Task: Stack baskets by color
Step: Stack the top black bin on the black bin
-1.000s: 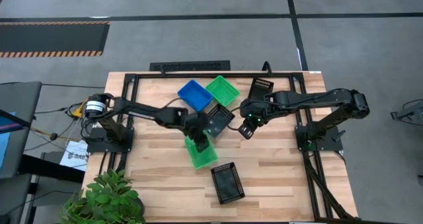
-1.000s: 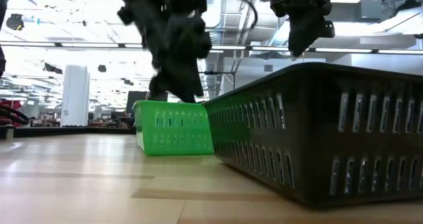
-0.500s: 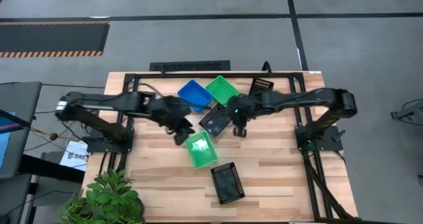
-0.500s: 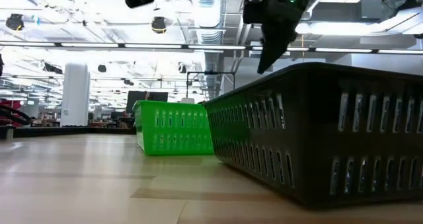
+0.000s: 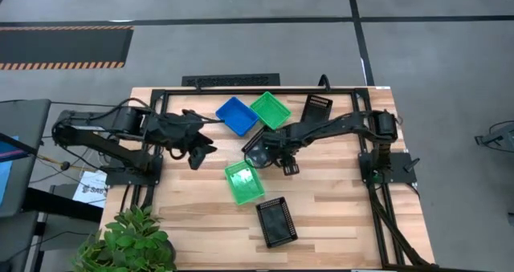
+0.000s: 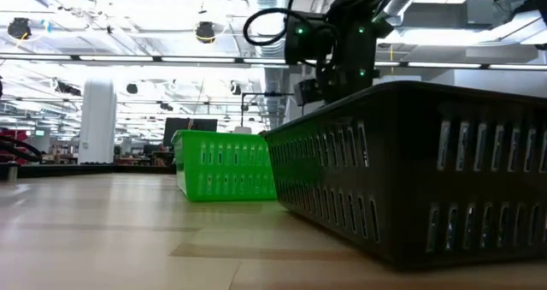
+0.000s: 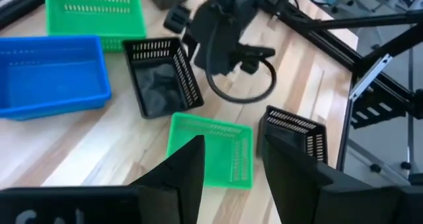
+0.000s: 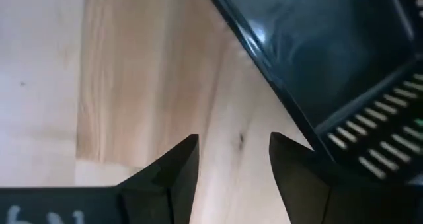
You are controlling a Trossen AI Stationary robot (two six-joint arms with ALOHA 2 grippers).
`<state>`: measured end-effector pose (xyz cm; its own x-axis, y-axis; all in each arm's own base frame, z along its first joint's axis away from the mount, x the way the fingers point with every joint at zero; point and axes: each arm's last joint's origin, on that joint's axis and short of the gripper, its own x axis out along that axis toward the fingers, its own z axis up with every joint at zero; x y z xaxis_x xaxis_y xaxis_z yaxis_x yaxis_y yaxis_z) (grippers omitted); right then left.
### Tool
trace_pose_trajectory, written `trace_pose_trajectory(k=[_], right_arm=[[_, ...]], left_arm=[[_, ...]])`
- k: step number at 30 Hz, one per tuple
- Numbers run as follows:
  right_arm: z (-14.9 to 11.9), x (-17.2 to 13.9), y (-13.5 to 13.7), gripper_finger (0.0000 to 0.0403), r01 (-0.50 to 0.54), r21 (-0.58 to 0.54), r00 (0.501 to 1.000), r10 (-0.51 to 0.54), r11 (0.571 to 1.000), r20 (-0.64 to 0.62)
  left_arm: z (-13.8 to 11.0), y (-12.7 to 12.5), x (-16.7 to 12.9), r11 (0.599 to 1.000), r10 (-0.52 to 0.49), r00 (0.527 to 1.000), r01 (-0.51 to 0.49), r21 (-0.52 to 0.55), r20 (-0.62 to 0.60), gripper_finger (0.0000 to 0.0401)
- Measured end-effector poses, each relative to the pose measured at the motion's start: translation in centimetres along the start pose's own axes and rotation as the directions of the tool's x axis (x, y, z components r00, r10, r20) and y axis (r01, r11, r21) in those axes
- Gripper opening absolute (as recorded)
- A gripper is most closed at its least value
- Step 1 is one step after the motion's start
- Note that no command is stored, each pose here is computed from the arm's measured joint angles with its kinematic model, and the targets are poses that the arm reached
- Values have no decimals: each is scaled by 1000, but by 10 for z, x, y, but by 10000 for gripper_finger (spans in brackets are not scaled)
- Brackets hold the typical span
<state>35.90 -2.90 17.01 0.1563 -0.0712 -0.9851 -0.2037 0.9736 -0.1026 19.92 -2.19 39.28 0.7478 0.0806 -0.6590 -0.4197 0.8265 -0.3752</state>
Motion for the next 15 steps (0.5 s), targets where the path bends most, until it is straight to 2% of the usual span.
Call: trace_pose_trajectory(k=[3, 5, 8, 11, 15], right_arm=[[0, -11, 4, 207, -22, -7, 1000, 22, 1000, 4], [1, -24, 5, 205, 8, 6, 999, -8, 1000, 43], [0, -46, -7, 204, 90, 146, 986, -109, 985, 126], [-7, -59, -27, 205, 137, 359, 968, -202, 923, 149], [-23, -56, -58, 205, 105, 572, 974, -201, 813, 106]], left_arm=[[-3, 1, -2, 1000, 7, 1000, -7, 1, -19, 138], [-4, 1, -2, 1000, 19, 1000, -19, 5, -21, 138], [-4, 1, -2, 999, 40, 999, -40, 2, -12, 138], [-4, 2, -2, 998, 66, 998, -66, -2, 9, 138], [-3, 3, -2, 996, 87, 996, -88, 11, 26, 138]])
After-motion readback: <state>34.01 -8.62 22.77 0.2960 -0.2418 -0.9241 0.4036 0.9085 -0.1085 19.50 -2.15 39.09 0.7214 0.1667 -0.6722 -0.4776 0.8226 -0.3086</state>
